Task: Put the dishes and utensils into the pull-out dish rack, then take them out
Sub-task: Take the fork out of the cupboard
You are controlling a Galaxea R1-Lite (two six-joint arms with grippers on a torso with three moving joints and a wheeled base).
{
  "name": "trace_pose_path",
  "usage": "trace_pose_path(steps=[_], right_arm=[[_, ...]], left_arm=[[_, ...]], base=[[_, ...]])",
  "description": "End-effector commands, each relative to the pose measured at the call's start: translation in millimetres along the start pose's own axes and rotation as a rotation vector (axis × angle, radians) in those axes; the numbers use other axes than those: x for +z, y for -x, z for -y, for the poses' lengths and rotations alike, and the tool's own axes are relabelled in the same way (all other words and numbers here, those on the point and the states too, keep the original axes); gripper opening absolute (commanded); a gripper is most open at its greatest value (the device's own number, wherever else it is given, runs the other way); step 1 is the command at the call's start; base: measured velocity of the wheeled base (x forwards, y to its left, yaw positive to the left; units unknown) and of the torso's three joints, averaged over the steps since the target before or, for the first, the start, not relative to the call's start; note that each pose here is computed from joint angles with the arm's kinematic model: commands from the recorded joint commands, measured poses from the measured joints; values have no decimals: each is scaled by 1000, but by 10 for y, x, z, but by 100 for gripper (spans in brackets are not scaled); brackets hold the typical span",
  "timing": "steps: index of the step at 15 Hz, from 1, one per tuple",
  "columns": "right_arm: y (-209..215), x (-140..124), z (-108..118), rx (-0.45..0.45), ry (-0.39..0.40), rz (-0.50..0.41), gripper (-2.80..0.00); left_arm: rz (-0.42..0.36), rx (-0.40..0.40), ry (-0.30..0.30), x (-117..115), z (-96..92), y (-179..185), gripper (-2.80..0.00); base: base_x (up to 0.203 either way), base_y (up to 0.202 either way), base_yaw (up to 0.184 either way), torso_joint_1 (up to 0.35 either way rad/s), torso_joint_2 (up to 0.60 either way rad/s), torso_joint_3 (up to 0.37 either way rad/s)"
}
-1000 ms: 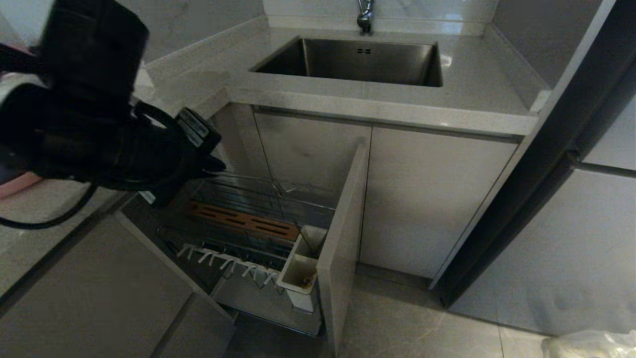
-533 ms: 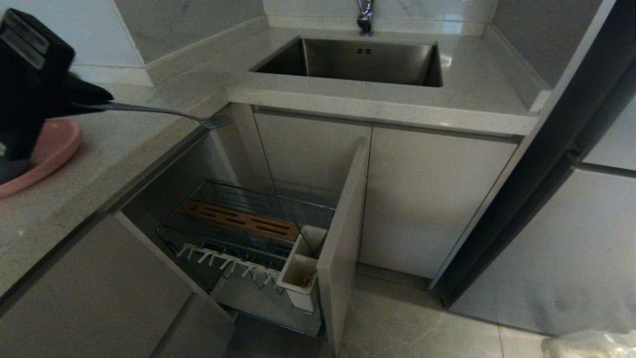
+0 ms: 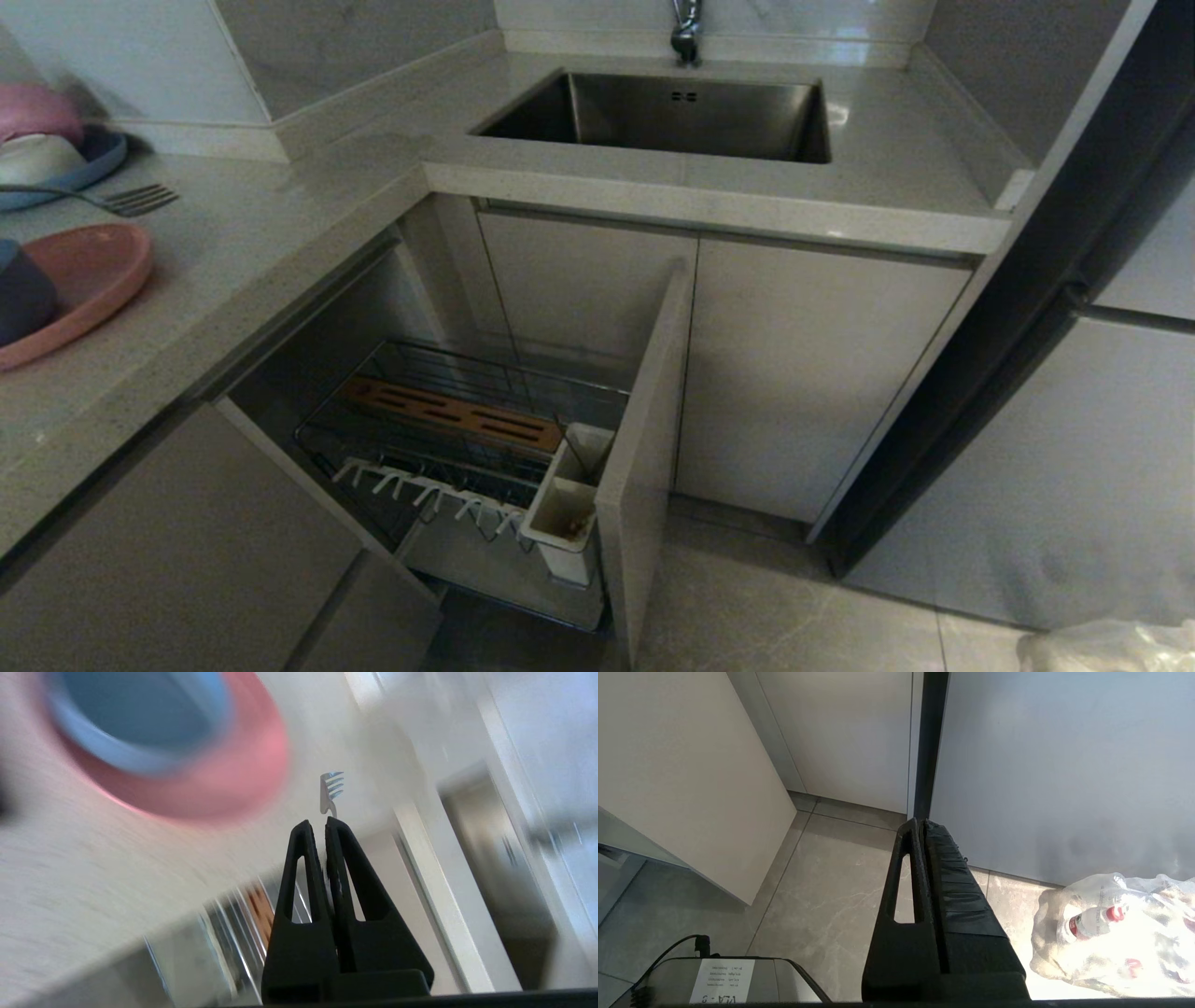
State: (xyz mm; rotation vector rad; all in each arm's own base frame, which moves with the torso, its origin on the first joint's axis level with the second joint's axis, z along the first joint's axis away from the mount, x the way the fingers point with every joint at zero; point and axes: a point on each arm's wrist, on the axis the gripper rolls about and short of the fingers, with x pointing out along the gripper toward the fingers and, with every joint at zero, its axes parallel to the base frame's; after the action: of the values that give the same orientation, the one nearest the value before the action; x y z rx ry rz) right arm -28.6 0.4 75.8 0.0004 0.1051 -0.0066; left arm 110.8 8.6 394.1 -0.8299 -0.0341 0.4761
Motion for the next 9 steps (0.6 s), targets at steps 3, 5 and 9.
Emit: trace_pose_path(steps=[3, 5, 9], right_arm=[[0, -1, 0, 0, 1, -1, -280], [0, -1, 0, 0, 1, -1, -280], [0, -1, 0, 0, 0, -1, -280]], left_arm=[[145, 59, 51, 85, -144, -44, -280], [178, 80, 59, 91, -188, -91, -280], [191, 107, 59, 8, -280, -254, -280]], base=[[0, 0, 0, 0, 0, 0], [0, 0, 0, 0, 0, 0], [0, 0, 0, 0, 0, 0]])
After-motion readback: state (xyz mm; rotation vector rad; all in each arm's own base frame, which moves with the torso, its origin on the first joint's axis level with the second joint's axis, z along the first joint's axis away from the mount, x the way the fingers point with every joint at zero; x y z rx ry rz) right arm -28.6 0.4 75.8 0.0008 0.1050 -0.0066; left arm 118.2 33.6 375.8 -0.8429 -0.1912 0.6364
